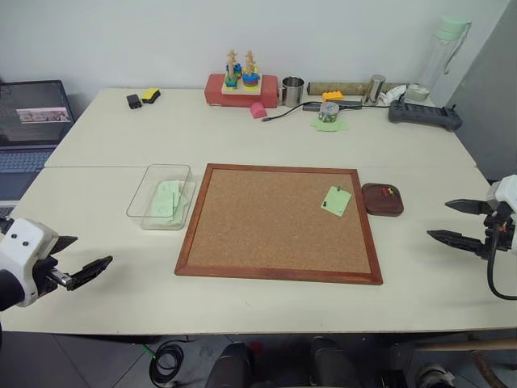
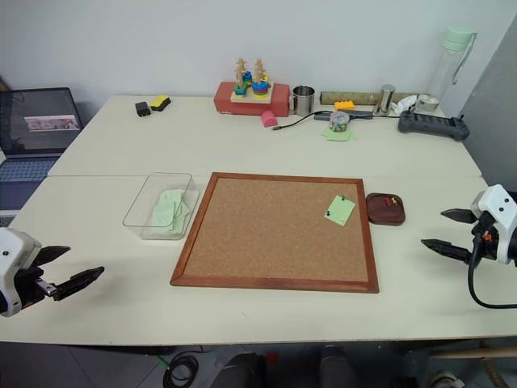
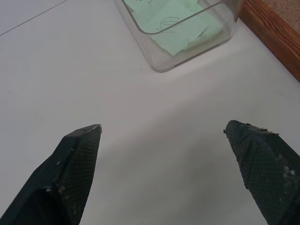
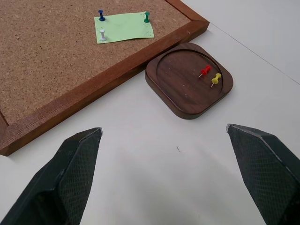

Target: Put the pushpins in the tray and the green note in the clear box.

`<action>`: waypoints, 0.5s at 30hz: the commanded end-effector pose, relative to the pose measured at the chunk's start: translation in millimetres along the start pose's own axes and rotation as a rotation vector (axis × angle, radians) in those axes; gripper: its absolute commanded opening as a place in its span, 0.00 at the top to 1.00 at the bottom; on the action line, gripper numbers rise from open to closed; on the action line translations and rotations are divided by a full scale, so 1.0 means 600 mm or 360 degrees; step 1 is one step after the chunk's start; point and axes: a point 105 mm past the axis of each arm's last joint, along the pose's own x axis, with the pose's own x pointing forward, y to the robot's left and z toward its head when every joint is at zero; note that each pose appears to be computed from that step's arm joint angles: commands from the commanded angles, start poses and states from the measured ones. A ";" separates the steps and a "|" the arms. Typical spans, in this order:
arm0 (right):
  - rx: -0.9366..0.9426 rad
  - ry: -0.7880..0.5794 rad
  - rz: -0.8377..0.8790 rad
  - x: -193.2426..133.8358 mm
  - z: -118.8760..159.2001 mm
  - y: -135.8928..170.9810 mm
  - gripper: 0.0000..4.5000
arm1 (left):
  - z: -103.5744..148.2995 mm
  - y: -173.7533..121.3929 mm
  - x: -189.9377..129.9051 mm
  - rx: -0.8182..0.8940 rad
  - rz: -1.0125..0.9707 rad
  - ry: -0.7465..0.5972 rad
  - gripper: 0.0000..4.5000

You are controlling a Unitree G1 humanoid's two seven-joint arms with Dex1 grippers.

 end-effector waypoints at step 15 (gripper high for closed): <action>-0.0073 -0.0033 -0.0046 -0.006 0.017 -0.013 0.00 | 0.029 0.023 -0.010 0.0069 0.0094 -0.0069 0.00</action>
